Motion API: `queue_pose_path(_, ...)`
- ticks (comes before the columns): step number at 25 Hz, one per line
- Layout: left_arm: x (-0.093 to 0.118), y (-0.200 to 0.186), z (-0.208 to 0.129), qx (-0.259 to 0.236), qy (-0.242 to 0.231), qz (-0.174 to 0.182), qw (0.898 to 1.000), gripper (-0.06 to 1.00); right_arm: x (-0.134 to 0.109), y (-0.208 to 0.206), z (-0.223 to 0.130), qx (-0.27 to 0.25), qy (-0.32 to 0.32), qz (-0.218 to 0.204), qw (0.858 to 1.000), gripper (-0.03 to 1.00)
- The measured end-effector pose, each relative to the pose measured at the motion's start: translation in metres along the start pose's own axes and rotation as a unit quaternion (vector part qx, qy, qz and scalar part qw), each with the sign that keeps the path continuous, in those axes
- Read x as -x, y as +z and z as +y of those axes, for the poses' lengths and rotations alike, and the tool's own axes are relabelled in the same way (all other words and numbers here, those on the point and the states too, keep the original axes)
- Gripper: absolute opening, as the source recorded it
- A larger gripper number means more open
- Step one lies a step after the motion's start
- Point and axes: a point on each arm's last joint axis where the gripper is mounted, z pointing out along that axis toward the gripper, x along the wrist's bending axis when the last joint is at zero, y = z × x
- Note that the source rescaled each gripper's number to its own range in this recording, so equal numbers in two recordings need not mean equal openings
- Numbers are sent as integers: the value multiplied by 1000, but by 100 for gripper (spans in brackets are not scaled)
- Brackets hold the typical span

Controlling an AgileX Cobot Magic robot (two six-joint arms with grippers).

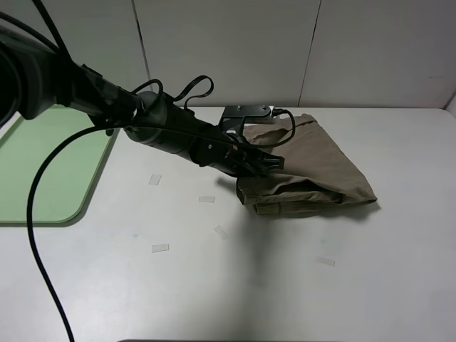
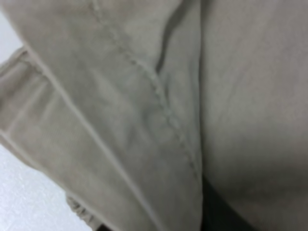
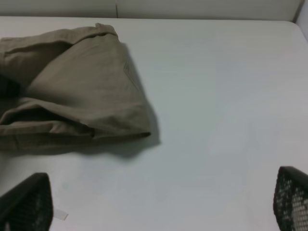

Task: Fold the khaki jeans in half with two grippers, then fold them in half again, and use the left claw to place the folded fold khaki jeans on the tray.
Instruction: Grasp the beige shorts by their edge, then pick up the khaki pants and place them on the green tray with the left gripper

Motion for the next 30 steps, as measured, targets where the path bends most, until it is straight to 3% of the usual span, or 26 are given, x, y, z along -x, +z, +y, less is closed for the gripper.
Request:
queue_pose_path(13,6,-32,22,-11,29,0,1000,9,0,0,0,0,0,0,1000,100)
queue_pose_path(21,-23,-53,34,-67,20,38,997,9,0,0,0,0,0,0,1000,100)
queue_pose_path(30,-51,-98,55,-115,82,102,985,9,0,0,0,0,0,0,1000,100)
